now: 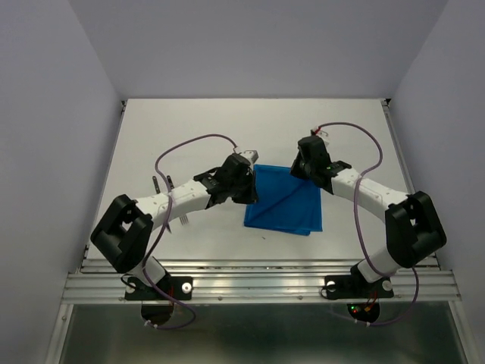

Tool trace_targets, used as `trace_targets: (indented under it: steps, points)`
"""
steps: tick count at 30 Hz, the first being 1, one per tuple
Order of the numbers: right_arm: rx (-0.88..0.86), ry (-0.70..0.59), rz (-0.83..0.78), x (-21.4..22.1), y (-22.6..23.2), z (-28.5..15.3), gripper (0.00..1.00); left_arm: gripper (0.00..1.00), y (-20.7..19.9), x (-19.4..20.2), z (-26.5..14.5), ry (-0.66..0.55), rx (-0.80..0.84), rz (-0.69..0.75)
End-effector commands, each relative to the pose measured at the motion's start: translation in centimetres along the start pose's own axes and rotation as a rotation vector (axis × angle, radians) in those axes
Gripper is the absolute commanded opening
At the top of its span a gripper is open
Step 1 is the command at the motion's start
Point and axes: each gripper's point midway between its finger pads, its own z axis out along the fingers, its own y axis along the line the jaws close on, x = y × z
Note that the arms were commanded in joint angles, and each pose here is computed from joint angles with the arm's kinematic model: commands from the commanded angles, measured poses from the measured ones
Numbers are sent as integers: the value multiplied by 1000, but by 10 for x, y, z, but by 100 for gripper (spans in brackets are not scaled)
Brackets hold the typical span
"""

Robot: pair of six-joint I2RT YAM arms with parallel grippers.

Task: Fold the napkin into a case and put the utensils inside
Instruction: Smooth out the upper triangle-folded napkin at the center of the board.

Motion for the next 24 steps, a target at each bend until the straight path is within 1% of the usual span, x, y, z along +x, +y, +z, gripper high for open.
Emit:
trace_targets:
  steps: [1,3,7,9,10,14,16,17,19,24]
  points:
    - [118,17,44,21,-43,3,3,0,-20,4,5,13,92,31]
    - [140,19,54,23,-55,3,3,0,-12,14,10,36,76,25]
    - [179,28,52,22,-75,10,3,0,14,14,22,-8,-46,13]
    - [196,20,44,14,-83,15,3,0,18,11,25,-28,-66,13]
    - [200,37,30,18,-83,20,3,0,21,11,28,-30,-81,16]
    - [221,35,5,5,-90,33,3,0,27,13,34,-22,-104,20]
    - [222,42,-7,5,-89,39,3,0,30,15,36,-15,-119,22]
    - [234,55,-18,9,-92,44,3,0,37,14,37,-27,-152,23]
    - [242,54,-15,5,-94,50,2,0,39,15,39,-22,-165,26]
    - [272,85,-29,12,-99,64,2,0,41,12,39,-20,-184,37]
